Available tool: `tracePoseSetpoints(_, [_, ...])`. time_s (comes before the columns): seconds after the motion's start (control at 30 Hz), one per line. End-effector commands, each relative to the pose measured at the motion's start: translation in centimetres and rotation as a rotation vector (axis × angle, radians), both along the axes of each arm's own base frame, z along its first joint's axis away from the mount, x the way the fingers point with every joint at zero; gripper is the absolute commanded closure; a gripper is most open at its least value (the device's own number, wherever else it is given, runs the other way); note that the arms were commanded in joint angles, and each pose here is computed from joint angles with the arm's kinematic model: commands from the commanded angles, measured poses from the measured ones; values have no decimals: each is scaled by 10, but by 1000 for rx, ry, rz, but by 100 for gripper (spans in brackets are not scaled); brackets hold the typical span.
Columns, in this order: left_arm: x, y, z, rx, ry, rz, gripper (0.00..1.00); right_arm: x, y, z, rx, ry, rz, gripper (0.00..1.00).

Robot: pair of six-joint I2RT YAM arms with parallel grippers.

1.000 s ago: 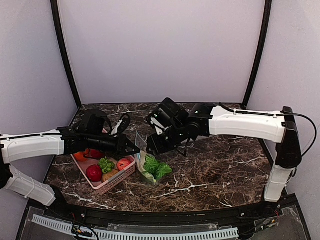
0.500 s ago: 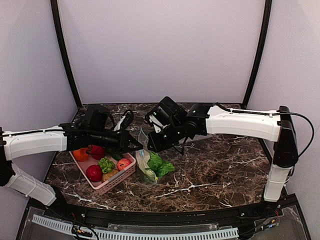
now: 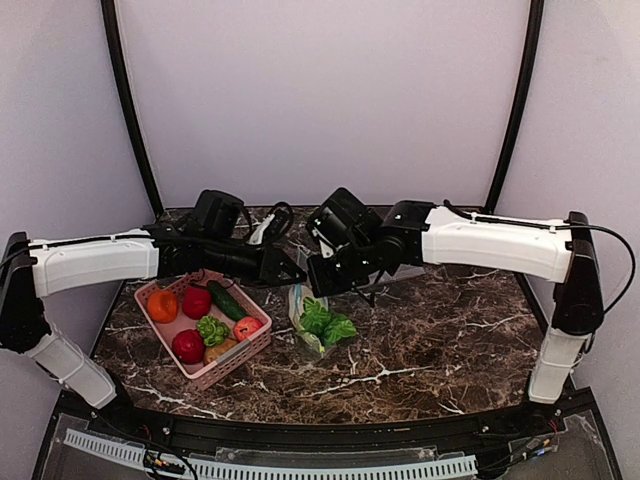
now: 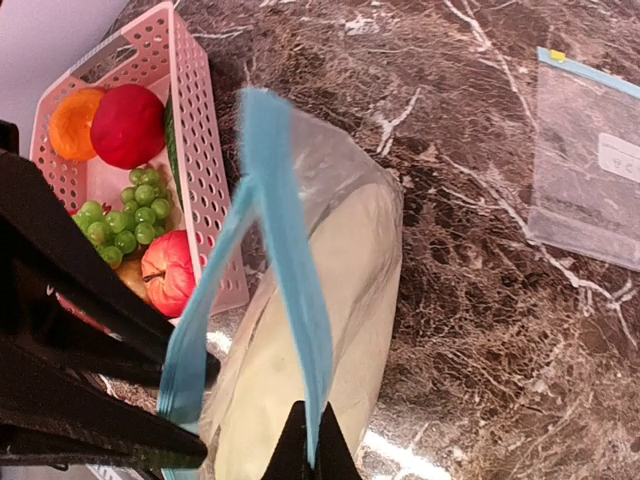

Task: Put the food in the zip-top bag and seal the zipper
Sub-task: Pass from the left arm to the right, then pass from the right arm to the left

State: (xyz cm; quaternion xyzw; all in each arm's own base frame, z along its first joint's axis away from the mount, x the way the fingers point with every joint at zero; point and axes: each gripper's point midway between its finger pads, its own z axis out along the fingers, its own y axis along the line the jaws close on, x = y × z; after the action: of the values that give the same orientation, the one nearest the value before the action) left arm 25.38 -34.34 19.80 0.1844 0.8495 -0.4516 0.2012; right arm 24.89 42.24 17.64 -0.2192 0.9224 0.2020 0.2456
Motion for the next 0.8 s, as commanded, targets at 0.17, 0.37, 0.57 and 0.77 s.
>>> tracePoseSetpoints(0.17, [22, 5, 18, 71, -226, 5, 25, 23, -45, 27, 74, -36, -320, 100])
tracePoseSetpoints(0.37, [-1, 31, 7, 120, -304, 60, 15, 32, -46, 28, 155, -22, -459, 100])
tracePoseSetpoints(0.57, [-45, 33, -10, 29, -278, 29, 13, 42, -49, 34, 211, -25, -577, 100])
tracePoseSetpoints(0.77, [-77, 18, -8, -74, -279, -9, 12, 47, -45, 40, 264, 0, -641, 100])
